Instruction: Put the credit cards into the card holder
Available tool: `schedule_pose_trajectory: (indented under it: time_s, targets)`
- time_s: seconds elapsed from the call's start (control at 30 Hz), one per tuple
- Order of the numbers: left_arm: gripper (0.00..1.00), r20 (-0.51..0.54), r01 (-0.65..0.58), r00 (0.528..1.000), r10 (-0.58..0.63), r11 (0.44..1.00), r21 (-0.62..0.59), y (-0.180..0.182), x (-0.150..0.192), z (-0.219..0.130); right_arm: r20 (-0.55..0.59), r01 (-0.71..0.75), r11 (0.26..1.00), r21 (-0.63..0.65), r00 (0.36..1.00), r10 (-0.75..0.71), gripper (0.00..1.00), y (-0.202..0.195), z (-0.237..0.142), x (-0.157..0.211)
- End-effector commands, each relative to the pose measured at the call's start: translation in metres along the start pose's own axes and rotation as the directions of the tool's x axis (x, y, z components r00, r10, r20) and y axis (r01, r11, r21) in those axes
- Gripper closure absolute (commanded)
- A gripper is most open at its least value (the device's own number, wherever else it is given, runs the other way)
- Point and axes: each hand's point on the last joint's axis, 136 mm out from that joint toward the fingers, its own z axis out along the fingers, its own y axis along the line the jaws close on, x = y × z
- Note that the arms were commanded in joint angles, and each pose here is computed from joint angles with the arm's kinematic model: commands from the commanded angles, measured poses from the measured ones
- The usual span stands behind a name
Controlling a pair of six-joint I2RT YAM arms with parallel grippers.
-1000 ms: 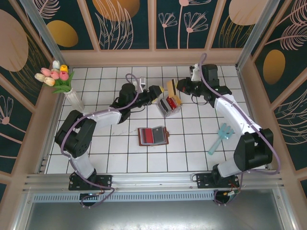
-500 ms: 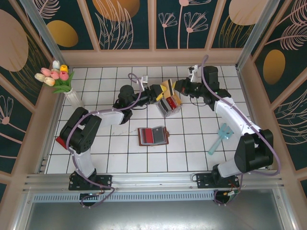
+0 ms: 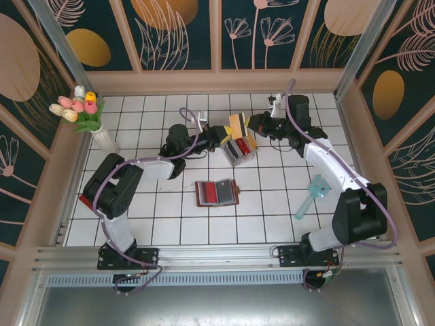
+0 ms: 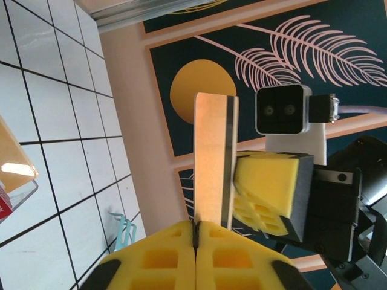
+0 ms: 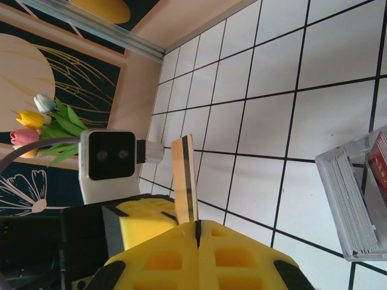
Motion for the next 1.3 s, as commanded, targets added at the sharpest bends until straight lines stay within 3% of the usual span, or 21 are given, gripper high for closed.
schedule_pose_trajectory:
  time_s: [0.0, 0.1, 0.3, 0.4, 0.47, 0.53, 0.77, 1.03, 1.27]
  targets:
    - [0.99, 0.026, -0.046, 0.999, 0.045, 0.998, 0.036, -0.017, -0.002, -0.005, -0.009, 0.029, 0.999, -0.029, 1.0, -0.029, 1.0, 0.008, -0.006, 0.006]
    - [1.0, 0.024, -0.049, 0.999, 0.048, 0.998, 0.046, -0.021, 0.0, -0.008, -0.016, 0.027, 0.999, -0.025, 1.0, -0.027, 1.0, 0.005, -0.006, 0.009]
    - [1.0, 0.017, -0.042, 0.999, 0.042, 0.999, 0.009, -0.016, 0.01, -0.021, -0.024, 0.007, 0.998, 0.056, 1.0, -0.006, 0.8, -0.018, -0.005, 0.021]
    - [1.0, 0.011, -0.057, 0.998, 0.059, 0.991, -0.12, 0.005, 0.019, -0.036, -0.036, -0.002, 0.991, 0.131, 0.999, 0.007, 0.68, -0.04, -0.005, 0.037]
    - [1.0, 0.008, -0.048, 0.999, 0.052, 0.961, -0.272, 0.037, 0.028, -0.053, -0.057, -0.006, 0.977, 0.212, 0.998, 0.018, 0.66, -0.059, -0.002, 0.054]
    - [1.0, 0.002, -0.049, 0.999, 0.053, 0.935, -0.352, 0.057, 0.04, -0.071, -0.085, -0.004, 0.969, 0.247, 0.996, 0.026, 0.61, -0.07, 0.004, 0.074]
    - [1.0, 0.009, 0.005, 1.0, 0.0, 0.885, -0.466, 0.096, 0.081, -0.113, -0.182, 0.002, 0.946, 0.323, 0.981, 0.06, 0.58, -0.093, 0.029, 0.143]
    - [1.0, 0.011, 0.006, 1.0, 0.0, 0.837, -0.547, 0.121, 0.109, -0.132, -0.207, -0.026, 0.935, 0.355, 0.973, 0.106, 0.57, -0.113, 0.034, 0.173]
    - [1.0, 0.01, 0.007, 1.0, -0.002, 0.845, -0.535, 0.125, 0.118, -0.132, -0.229, -0.046, 0.936, 0.35, 0.964, 0.133, 0.57, -0.122, 0.038, 0.187]
